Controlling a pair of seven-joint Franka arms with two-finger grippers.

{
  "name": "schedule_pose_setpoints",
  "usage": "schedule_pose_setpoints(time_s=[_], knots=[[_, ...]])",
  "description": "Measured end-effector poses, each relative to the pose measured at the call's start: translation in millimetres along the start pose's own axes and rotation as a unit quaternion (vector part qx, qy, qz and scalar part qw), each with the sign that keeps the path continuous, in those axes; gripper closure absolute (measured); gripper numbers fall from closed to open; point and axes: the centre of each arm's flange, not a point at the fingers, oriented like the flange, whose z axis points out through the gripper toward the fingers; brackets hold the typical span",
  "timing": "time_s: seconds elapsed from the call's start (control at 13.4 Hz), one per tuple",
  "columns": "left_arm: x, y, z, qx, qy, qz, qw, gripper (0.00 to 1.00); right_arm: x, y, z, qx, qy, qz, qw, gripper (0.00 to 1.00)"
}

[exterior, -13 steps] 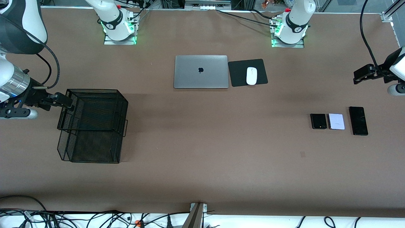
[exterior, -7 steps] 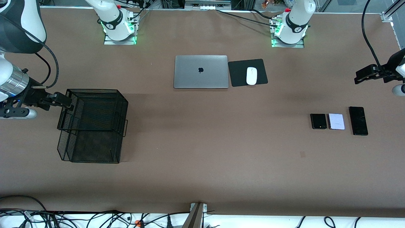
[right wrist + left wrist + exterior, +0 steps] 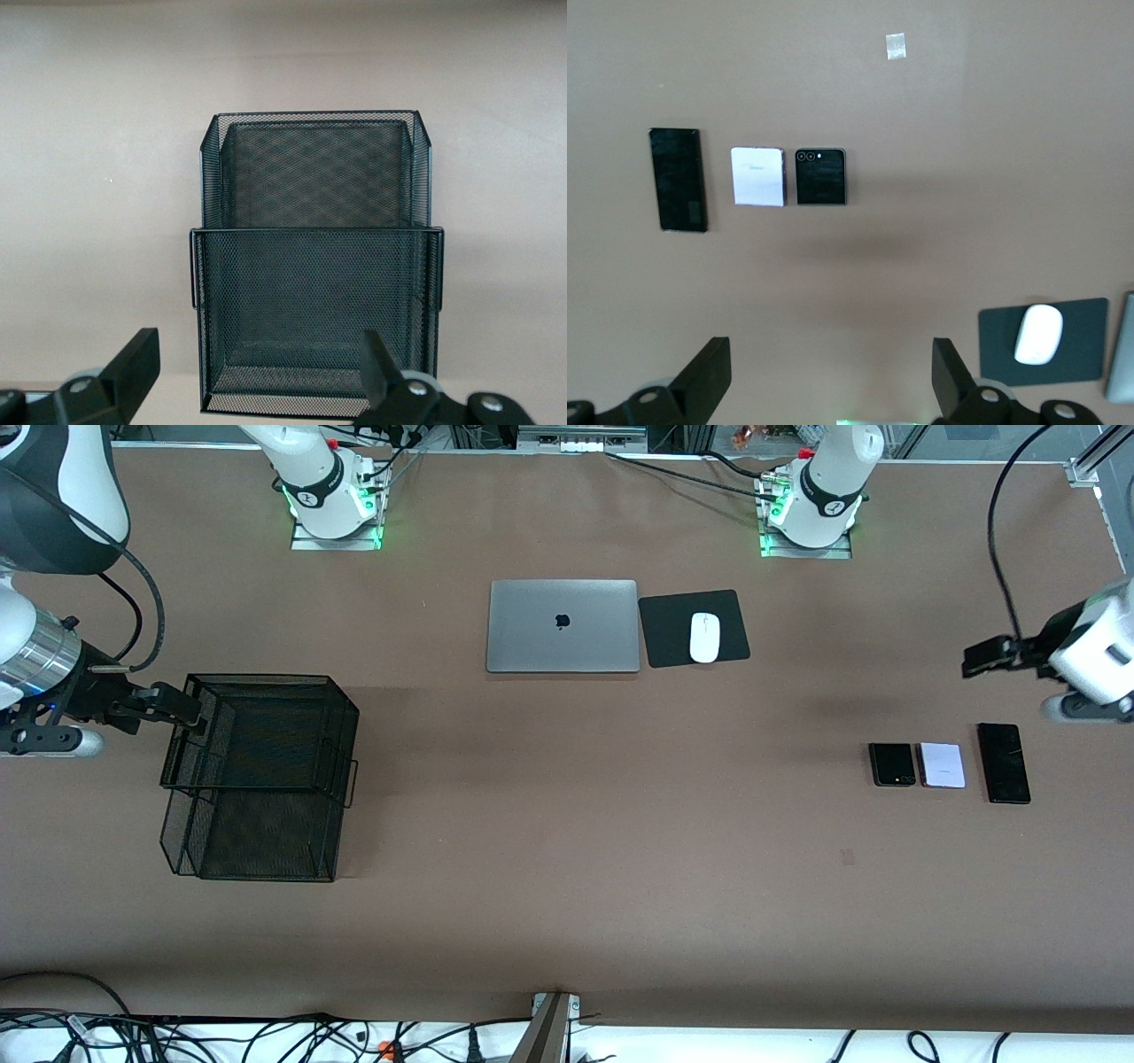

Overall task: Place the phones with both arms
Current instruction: 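Reach the left gripper down and grasp the small black flip phone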

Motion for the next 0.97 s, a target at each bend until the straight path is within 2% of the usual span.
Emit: schedule_pose_setpoints(time_s=[0.37, 0.52, 0.97], knots=[[27, -24, 117, -0.002, 0.024, 0.002, 1.0, 0.0, -1, 0, 0, 0.0, -0.005, 0.0, 1.0, 0.0], [37, -25, 150, -0.001, 0.022, 0.019, 1.0, 0.0, -1, 0, 0, 0.0, -0.005, 0.0, 1.0, 0.0], [65, -51, 250, 0.001, 0.051, 0.031, 0.998, 0.0, -1, 0, 0, 0.0, -0.006, 0.0, 1.0, 0.0]])
